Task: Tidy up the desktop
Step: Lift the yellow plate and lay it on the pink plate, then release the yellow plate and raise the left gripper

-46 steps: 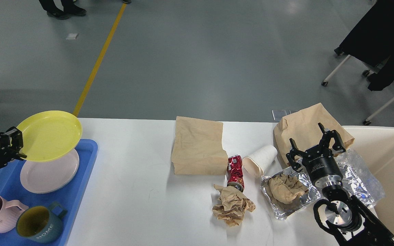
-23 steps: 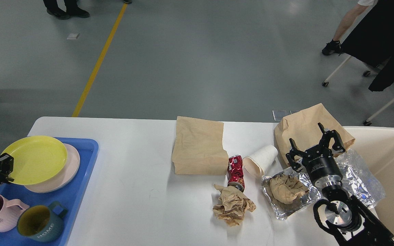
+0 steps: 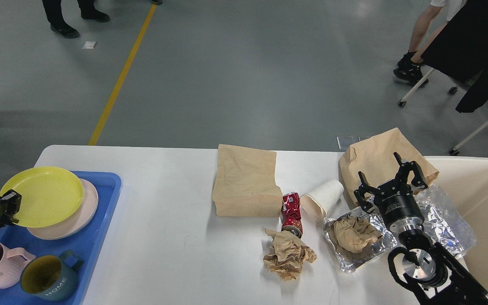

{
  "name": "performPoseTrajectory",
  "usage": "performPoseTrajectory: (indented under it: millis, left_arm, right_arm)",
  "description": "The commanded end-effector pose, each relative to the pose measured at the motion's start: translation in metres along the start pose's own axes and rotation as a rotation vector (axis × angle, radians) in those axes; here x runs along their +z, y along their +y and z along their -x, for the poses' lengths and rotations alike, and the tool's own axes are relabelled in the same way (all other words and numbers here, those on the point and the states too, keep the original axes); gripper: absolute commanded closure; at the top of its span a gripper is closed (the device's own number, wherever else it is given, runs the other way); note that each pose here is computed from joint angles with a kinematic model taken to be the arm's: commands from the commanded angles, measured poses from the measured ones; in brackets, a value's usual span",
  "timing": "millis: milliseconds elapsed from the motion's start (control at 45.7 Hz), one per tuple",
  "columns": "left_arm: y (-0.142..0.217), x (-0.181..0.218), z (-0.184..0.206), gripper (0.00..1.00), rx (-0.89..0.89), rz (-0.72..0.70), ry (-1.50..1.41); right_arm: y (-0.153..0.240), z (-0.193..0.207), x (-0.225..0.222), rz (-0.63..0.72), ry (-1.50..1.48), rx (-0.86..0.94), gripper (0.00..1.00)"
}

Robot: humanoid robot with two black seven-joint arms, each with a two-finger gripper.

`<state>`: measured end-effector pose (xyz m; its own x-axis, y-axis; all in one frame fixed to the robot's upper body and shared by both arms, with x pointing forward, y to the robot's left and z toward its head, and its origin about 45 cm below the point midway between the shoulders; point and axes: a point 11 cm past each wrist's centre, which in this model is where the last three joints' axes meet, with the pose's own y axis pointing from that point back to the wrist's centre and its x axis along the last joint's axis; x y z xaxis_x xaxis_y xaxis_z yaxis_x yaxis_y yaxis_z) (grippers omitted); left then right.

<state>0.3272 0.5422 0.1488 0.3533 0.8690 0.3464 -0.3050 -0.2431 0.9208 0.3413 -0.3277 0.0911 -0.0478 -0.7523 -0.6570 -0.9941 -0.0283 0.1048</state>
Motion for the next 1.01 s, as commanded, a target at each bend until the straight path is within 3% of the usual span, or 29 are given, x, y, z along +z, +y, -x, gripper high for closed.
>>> performPoseTrajectory:
  millis: [0, 394, 547, 701, 854, 985]
  left_arm:
    - [-0.002, 0.005, 0.006, 1.0, -0.01, 0.012, 0.001]
    - [-0.008, 0.008, 0.018, 0.96, -0.038, 0.017, -0.004]
    - [-0.008, 0.008, 0.019, 0.69, -0.039, 0.016, -0.007]
    - [-0.009, 0.005, 0.019, 0.54, -0.038, 0.01, -0.006]
    - [-0.008, 0.006, 0.016, 0.24, -0.034, 0.013, -0.004]
    - [-0.002, 0.01, 0.01, 0.18, -0.03, 0.026, -0.004]
  right_arm:
    - [0.0, 0.0, 0.0, 0.0, 0.0, 0.0, 0.0]
    - [0.0, 0.0, 0.0, 0.0, 0.0, 0.0, 0.0]
    - [0.0, 0.0, 0.0, -0.001, 0.0, 0.0, 0.0]
    - [0.0, 0.0, 0.0, 0.0, 0.0, 0.0, 0.0]
    - [0.0, 0.0, 0.0, 0.0, 0.0, 0.0, 0.0]
    - [0.0, 0.0, 0.0, 0.0, 0.0, 0.0, 0.0]
